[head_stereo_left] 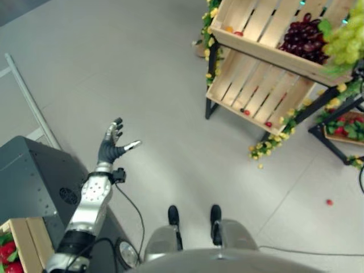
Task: Pick up the fruits from the basket on one side to the basket on the other side
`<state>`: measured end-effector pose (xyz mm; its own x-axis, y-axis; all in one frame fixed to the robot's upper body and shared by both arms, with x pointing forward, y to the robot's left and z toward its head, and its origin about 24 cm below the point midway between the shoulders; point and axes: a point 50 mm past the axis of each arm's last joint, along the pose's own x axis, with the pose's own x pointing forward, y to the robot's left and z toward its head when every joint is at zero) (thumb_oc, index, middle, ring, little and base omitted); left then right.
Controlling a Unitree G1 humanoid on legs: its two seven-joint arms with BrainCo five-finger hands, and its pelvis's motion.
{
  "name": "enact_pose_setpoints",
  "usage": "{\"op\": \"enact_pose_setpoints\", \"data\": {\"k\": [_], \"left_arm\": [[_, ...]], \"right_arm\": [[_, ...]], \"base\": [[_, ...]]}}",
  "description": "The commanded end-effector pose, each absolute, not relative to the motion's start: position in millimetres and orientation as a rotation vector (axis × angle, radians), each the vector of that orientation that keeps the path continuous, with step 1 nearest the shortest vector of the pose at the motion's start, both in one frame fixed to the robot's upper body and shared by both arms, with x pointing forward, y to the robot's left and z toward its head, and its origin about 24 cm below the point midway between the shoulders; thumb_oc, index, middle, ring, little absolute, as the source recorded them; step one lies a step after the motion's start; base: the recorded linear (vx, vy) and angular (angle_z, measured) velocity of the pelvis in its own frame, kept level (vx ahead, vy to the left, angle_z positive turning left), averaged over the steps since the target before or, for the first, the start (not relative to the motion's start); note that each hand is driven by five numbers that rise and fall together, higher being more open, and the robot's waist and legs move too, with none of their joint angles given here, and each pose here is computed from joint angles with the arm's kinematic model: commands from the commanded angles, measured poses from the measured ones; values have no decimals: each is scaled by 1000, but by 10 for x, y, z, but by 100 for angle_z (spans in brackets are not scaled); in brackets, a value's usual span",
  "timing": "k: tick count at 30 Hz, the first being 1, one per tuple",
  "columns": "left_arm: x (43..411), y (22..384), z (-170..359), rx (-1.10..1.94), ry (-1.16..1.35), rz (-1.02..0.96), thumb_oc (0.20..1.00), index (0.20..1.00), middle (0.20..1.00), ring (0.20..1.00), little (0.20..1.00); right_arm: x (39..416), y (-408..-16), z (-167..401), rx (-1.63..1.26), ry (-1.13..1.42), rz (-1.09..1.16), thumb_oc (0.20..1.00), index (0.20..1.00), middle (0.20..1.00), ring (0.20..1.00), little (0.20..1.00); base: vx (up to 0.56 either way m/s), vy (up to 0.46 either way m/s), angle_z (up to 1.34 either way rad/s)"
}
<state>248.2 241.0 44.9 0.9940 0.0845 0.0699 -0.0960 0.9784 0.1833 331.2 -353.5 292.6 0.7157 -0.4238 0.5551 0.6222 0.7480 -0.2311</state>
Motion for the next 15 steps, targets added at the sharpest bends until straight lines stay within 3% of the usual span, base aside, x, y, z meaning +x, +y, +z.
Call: {"op": "enact_pose_setpoints", "data": {"k": [1,15], "left_arm": [[2504,2471,643,217,-152,77,1000,1000,1000,1000,1000],[2470,2484,659,223,-155,72,1000,1000,1000,1000,1000]], "right_arm": [[3230,-3360,3418,-433,-704,-584,200,200,200,200,200],[3282,-3352,3565,-419,-702,-615,200,200,200,200,200]], "base": [[0,0,0],[1,9,4]]}}
